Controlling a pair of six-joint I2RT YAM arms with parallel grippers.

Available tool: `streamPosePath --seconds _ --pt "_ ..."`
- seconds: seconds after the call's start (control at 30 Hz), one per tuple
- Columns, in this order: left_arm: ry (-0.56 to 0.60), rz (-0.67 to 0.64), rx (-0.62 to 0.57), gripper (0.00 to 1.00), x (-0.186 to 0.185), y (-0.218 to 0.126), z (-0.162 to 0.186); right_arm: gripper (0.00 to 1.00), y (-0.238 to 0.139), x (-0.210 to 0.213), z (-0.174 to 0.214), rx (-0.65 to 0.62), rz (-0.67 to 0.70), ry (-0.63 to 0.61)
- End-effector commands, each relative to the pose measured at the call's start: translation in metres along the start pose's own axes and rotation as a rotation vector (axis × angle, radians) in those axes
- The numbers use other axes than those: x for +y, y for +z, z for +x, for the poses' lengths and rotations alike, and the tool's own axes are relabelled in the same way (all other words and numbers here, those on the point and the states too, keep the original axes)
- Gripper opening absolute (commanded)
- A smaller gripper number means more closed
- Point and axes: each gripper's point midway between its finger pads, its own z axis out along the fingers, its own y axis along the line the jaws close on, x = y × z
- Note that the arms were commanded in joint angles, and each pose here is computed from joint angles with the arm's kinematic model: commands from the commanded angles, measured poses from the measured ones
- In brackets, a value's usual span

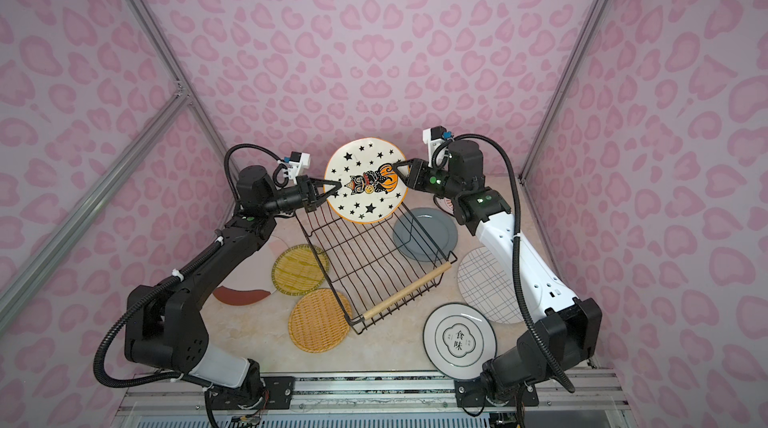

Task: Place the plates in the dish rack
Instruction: 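Carry the star plate toward the right gripper while the right gripper reaches for it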

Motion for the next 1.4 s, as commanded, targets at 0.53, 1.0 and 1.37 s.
streamPosePath --seconds 0.53,1.0,1.37 --pt "0.104 0.034 0.008 0.04 -0.002 0.001 0.002 0.05 0.001 -0.001 0.023 0.094 0.010 0.035" --pt "0.103 0.034 -0.043 0.48 -0.018 -0.010 0.003 0.00 -0.025 0.020 0.011 0.031 0.044 -0.043" --pt "0.112 -0.023 -0.210 1.00 -0.037 -0.054 0.001 0.00 -0.062 0.015 0.010 0.024 0.198 -0.128"
